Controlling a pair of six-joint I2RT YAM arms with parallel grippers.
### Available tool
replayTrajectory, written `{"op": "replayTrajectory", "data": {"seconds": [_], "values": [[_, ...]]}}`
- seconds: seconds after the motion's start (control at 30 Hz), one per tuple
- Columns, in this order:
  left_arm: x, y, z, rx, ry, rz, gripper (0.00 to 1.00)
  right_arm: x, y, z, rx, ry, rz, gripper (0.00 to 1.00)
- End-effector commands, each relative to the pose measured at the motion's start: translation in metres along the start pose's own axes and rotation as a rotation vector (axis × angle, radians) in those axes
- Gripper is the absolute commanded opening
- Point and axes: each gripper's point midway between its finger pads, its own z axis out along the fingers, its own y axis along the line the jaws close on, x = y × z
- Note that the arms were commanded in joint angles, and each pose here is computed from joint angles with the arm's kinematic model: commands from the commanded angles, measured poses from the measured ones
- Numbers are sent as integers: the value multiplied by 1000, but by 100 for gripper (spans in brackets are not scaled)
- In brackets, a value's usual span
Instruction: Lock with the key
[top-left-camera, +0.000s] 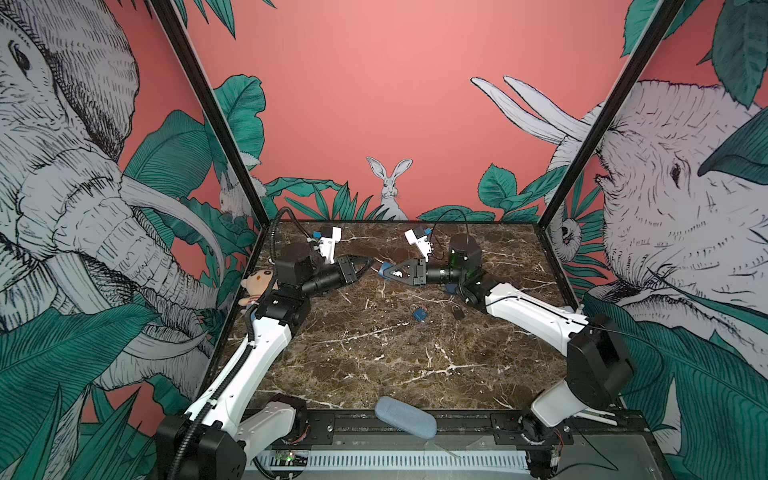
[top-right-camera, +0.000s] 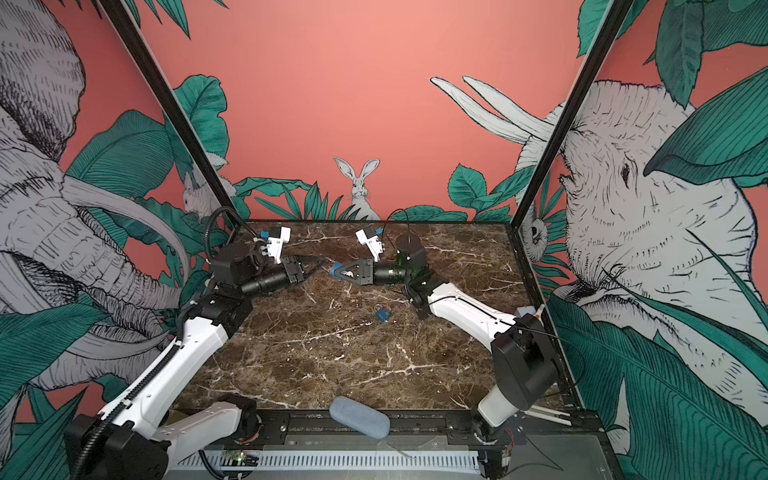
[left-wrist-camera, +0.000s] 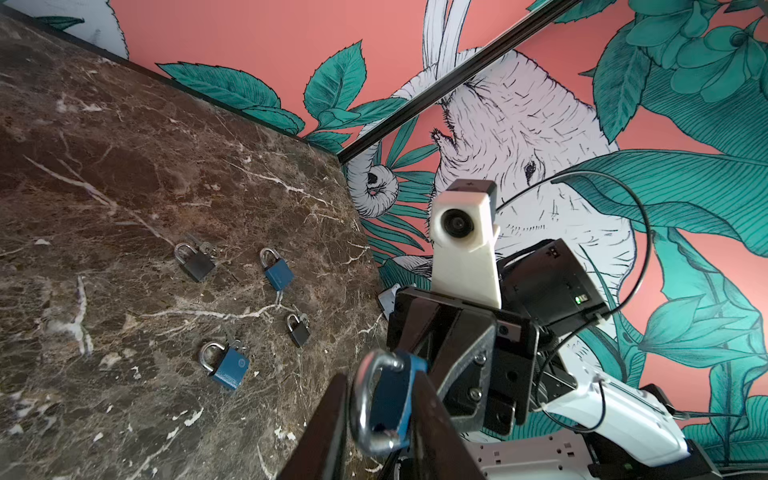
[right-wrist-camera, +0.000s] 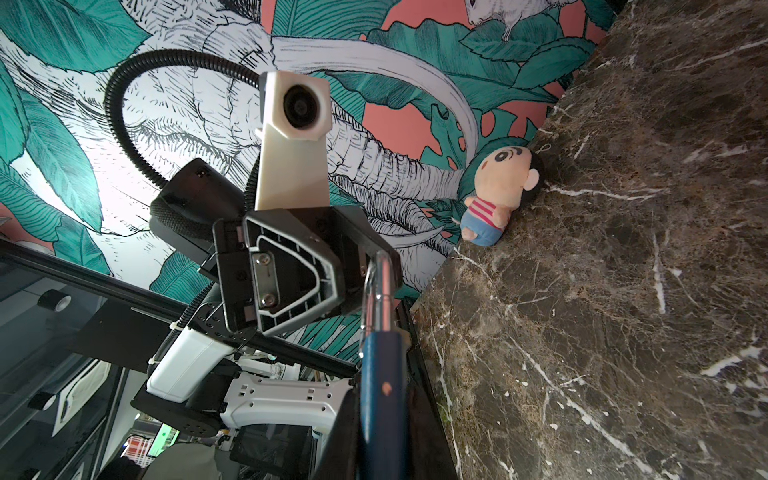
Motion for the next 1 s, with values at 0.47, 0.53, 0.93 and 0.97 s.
{"op": "replayTrajectory", "data": {"seconds": [0.47,0.53,0.93,0.97], "values": [[-6,-5,2,33,-11,17,11,-11,24,0,-85,-17,-63,0],[-5,-6,2,35,-9,17,5,-10,25,0,-91,-16,-62,0],[5,12,5,3,13,22,0,-16,47,-3,-194,-28,-49,0],[6,14,5,-1,15,21,0,-16,49,-3,-202,-29,-48,0]]}}
